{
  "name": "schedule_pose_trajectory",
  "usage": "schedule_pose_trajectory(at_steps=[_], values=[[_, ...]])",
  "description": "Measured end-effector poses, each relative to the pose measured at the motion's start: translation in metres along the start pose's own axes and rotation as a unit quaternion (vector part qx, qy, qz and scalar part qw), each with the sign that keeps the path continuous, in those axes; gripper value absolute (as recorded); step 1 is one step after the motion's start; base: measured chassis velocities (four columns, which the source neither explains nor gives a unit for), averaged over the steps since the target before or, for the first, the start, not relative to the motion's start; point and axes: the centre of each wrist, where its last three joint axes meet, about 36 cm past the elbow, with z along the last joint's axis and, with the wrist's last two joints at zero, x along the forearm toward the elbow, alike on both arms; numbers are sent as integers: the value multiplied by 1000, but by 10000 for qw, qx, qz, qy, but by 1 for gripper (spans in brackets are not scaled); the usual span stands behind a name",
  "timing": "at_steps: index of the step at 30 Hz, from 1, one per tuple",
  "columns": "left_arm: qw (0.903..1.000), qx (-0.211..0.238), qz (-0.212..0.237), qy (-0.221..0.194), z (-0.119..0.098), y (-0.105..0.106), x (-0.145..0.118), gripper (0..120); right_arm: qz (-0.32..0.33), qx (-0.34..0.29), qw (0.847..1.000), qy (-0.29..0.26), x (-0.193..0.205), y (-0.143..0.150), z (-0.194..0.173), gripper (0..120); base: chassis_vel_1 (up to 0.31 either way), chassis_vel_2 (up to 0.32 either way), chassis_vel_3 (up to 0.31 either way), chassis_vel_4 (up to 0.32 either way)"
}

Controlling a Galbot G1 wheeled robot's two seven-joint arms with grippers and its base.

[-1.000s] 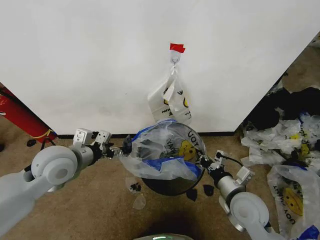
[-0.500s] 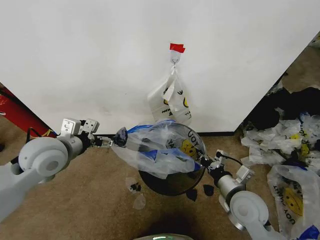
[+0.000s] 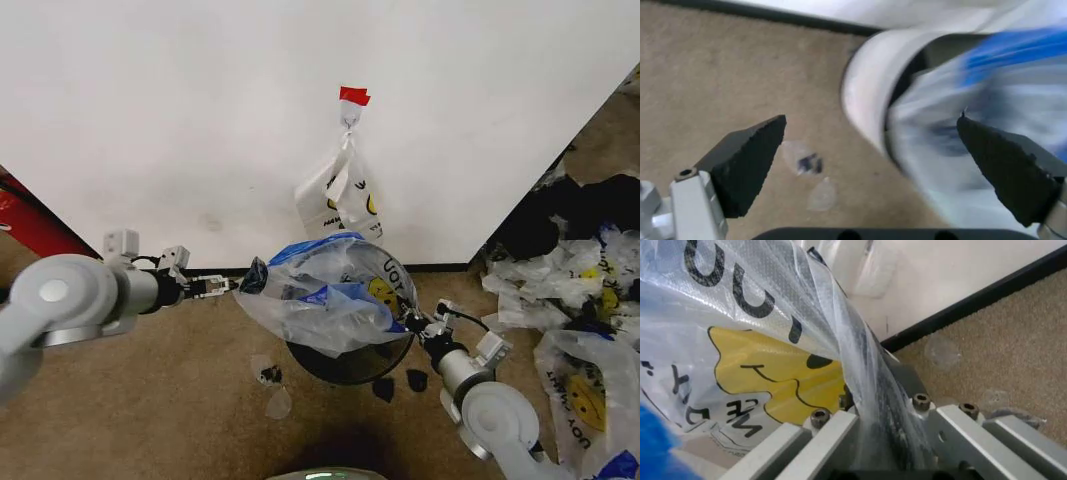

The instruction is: Pick up the garbage bag from the wall and place it over the trash bin.

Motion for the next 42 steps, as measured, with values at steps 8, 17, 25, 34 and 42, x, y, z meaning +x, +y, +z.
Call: schedule_pose_trajectory(at_steps=[8, 17, 25, 34, 42], values=[[9933, -830, 448, -670, 12, -43, 37, 100, 34, -6, 10000, -7, -3, 0, 0, 0, 0, 0, 0, 0], [9574, -1861, 1529, -1592, 50, -76, 43, 100, 57, 56, 10000, 3, 0, 2, 0, 0, 0, 0, 0, 0], [9293, -2479, 2388, -1340, 86, -97, 18, 100, -54, 266, 9996, 15, 6, 13, 4, 0, 0, 0, 0, 0], [9388, -2633, 1957, -1053, 95, -96, -20, 100, -63, 329, 9994, -19, 14, 15, 2, 0, 0, 0, 0, 0], [9441, -2707, 1604, -982, 97, -87, -28, 95, -130, 248, 9996, 54, 13, 19, 3, 0, 0, 0, 0, 0]])
